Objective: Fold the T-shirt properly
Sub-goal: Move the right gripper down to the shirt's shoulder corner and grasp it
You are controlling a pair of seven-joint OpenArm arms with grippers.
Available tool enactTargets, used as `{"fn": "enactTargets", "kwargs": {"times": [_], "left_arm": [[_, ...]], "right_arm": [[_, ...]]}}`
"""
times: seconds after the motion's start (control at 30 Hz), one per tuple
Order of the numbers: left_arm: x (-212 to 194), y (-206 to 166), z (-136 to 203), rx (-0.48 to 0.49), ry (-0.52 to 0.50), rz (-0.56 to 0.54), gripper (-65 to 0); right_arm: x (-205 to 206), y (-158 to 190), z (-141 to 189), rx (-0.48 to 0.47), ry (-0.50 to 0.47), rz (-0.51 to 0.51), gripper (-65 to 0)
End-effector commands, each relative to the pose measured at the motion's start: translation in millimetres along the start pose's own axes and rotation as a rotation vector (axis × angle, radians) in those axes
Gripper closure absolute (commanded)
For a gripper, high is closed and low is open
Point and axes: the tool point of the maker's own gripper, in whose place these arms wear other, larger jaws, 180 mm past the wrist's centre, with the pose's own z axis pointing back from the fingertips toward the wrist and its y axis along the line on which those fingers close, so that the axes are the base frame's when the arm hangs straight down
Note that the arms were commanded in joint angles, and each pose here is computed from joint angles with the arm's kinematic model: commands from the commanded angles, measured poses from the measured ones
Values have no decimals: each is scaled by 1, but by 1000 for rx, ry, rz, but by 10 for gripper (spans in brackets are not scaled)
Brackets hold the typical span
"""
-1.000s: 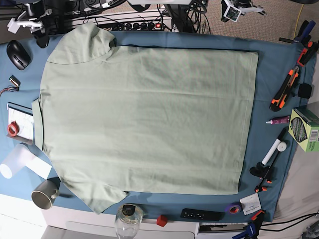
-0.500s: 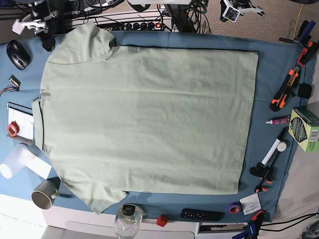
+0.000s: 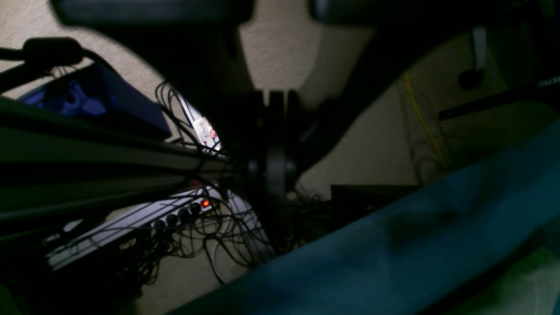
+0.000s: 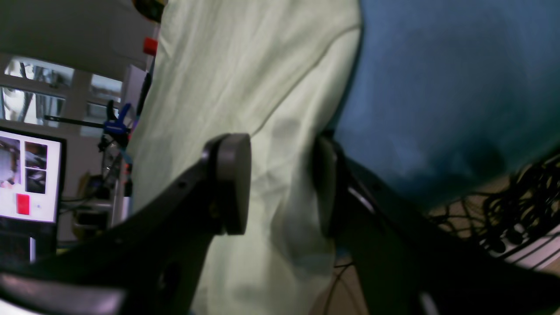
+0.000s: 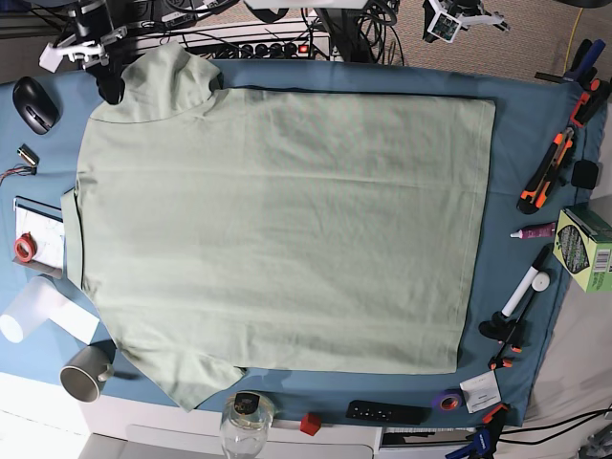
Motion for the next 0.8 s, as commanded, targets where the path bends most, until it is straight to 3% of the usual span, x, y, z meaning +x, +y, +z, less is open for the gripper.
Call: {"fn": "enactTargets", "kwargs": {"times": [0.0,0.2,0.63,0.77], "left_arm": [[4,-1,4,-3,-18,-8,0],[7,1,1,1,-27,-12,0],[9,2,0,4,-33,-13,-1],[9,4,0,14,-36,-62,-128]], "right_arm": [[-10,-8,7,-42,49,-3,-247],[-21,-16,12,-85,65,-82,-247],[-62,-2,-6,-46,206,-71,-246],[-63,-5,-6,-64,210,-52,-220]]}}
